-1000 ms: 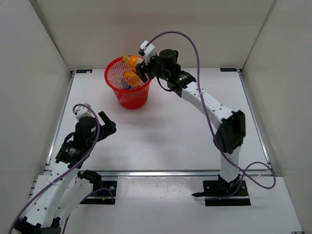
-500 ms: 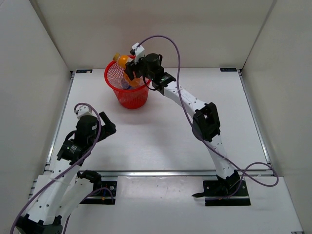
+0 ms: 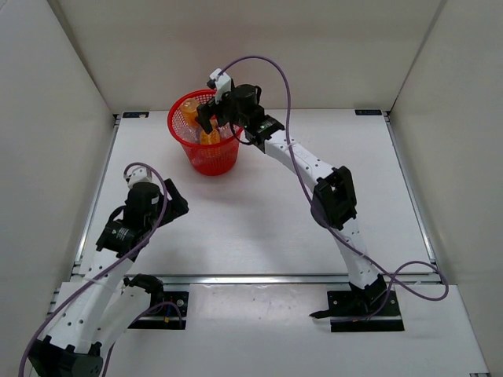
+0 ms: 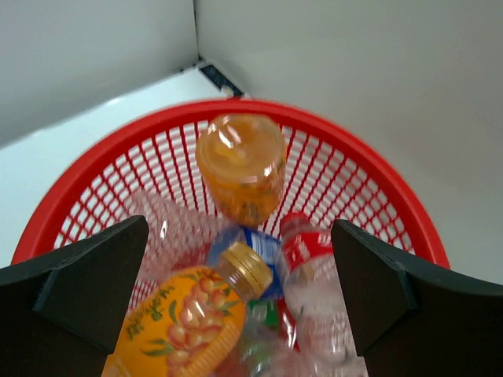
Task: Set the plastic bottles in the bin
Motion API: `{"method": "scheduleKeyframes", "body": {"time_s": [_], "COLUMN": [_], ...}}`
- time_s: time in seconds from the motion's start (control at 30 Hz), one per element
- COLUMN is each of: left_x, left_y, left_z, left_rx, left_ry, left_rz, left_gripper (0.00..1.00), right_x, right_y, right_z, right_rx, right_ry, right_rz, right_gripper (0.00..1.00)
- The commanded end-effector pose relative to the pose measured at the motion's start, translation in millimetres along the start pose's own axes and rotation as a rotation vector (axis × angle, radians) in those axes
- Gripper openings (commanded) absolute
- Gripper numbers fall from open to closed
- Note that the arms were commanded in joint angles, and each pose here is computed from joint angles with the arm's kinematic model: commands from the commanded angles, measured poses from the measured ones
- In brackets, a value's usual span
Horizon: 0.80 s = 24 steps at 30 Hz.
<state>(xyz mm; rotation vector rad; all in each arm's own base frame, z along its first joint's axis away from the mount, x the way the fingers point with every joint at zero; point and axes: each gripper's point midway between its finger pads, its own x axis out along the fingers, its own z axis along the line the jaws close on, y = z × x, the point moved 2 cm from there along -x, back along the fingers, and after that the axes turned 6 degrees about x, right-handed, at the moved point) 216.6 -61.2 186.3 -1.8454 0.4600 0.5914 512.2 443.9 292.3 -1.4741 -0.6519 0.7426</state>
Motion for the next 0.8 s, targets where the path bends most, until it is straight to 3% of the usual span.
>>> {"method": "scheduleKeyframes", "body": {"time_s": [0.0, 0.1, 0.13, 0.2, 0.23, 0.27, 0.37, 0.4, 0.43, 0.5, 0.6, 0.77], "left_x": [-2, -2, -1, -2, -2, -3, -5, -6, -6, -11, -17, -31], "left_y": [-15, -19, -18, -17, -16, -13, -11, -11, -10, -12, -19, -24], "left_z": [0, 8, 9, 13, 14, 16, 21, 24, 25, 27, 25, 17], "left_rx": [0.003, -0.003, -0.005, -0.005, -0.006, -0.001, -0.006, 0.003, 0.001, 0.003, -0.004, -0.036], "left_ry": [-0.032, -0.088, -0.100, -0.132, -0.135, -0.147, -0.169, -0.182, -0.189, -0.192, -0.179, -0.126], "left_rz": [-0.024, -0.011, 0.002, 0.018, 0.026, 0.034, 0.044, 0.049, 0.050, 0.038, 0.009, -0.054], "left_gripper": [0.99, 0.99, 0.99, 0.99, 0.99, 0.99, 0.99, 0.99, 0.99, 0.98, 0.99, 0.99], "right_x": [-52, -103, -118, -172, -192, -218, -313, -337, -360, -406, -450, -476], "right_y": [-87, -87, -61, -67, -36, -50, 14, 10, 37, 49, 77, 69], "right_z": [-6, -23, -30, -42, -55, -52, -83, -84, -87, -88, -77, -69], "right_rx": [-0.020, 0.044, 0.069, 0.160, 0.240, 0.288, 0.510, 0.509, 0.553, 0.551, 0.509, 0.495], "right_ry": [0.048, 0.139, 0.159, 0.212, 0.252, 0.244, 0.464, 0.512, 0.575, 0.718, 0.789, 0.787], "right_rz": [-0.076, 0.041, 0.133, 0.178, 0.272, 0.253, 0.421, 0.409, 0.483, 0.516, 0.576, 0.453], "right_gripper": [0.99, 0.99, 0.99, 0.99, 0.99, 0.99, 0.99, 0.99, 0.99, 0.99, 0.99, 0.99]}}
